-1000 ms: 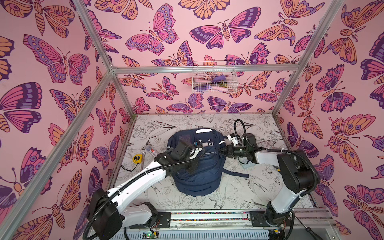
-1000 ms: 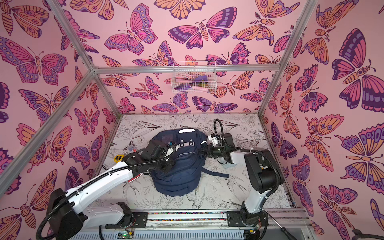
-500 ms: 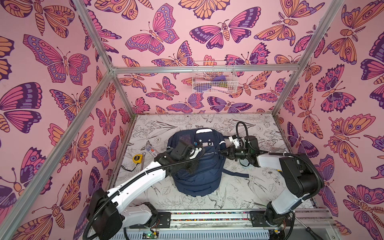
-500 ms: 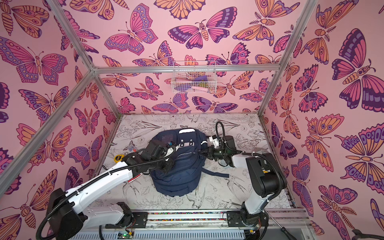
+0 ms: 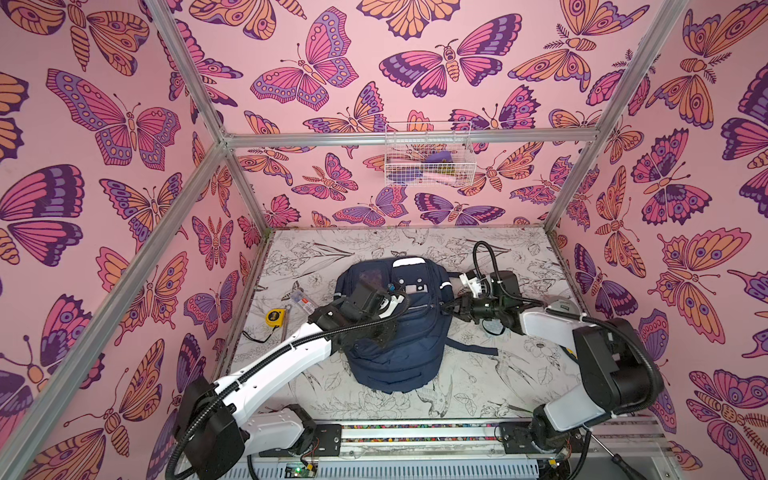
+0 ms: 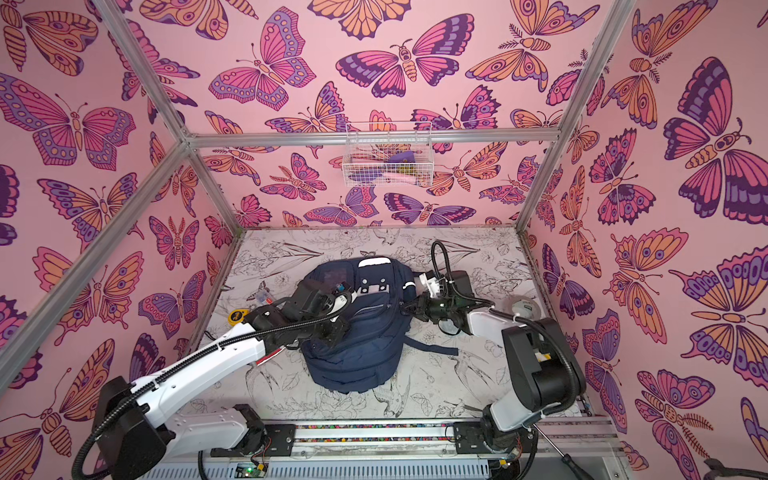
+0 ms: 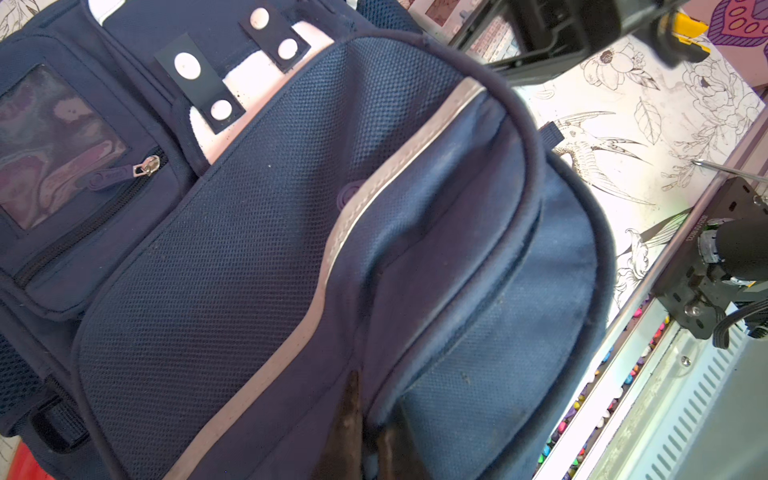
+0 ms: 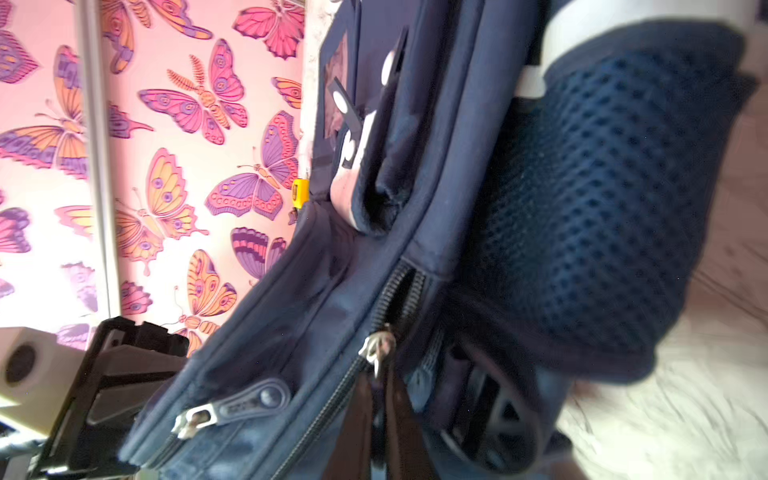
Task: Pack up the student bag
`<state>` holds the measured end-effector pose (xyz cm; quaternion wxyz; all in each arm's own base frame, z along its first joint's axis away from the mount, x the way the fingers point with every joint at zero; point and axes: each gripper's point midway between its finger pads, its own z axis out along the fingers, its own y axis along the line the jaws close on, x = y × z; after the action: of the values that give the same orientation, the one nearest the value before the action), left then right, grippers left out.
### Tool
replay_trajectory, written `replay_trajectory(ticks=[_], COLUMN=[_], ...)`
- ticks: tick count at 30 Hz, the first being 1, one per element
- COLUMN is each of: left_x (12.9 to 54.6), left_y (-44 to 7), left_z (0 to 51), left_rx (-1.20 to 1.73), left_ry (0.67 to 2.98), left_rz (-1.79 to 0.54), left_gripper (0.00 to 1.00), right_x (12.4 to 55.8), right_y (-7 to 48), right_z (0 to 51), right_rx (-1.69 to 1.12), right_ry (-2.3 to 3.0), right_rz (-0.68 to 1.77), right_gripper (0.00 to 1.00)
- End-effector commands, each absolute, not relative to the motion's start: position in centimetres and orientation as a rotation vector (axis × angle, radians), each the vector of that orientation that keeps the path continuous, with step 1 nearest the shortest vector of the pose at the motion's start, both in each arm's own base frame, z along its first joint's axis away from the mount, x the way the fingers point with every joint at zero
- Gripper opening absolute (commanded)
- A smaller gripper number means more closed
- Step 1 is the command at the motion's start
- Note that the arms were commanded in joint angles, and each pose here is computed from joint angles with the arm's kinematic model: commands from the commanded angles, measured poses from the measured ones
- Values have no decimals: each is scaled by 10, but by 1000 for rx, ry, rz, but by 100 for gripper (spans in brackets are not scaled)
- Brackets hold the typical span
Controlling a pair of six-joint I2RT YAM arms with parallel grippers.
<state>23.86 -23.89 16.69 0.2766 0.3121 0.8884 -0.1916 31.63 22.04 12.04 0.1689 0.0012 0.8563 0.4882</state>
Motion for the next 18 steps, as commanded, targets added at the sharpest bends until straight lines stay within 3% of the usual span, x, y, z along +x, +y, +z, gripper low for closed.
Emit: replay_trajectory(ticks=[1,11,18], left_x=[252,252,263], left_y=[-247,-270,-276], left_z=[185,178,180], left_rx=[780,750,640], left_ry=[2319,2382,2401], left_rz=[-557,-707,-736], left_gripper=[0,0,0], right_x=[298,253,226], right_y=[193,192,242], right_z=[120,141,165], right_rx=[-70,-272,-462], right_ry=[2569,2553,2463], right_rz=[1036,739,833], right_gripper=[0,0,0])
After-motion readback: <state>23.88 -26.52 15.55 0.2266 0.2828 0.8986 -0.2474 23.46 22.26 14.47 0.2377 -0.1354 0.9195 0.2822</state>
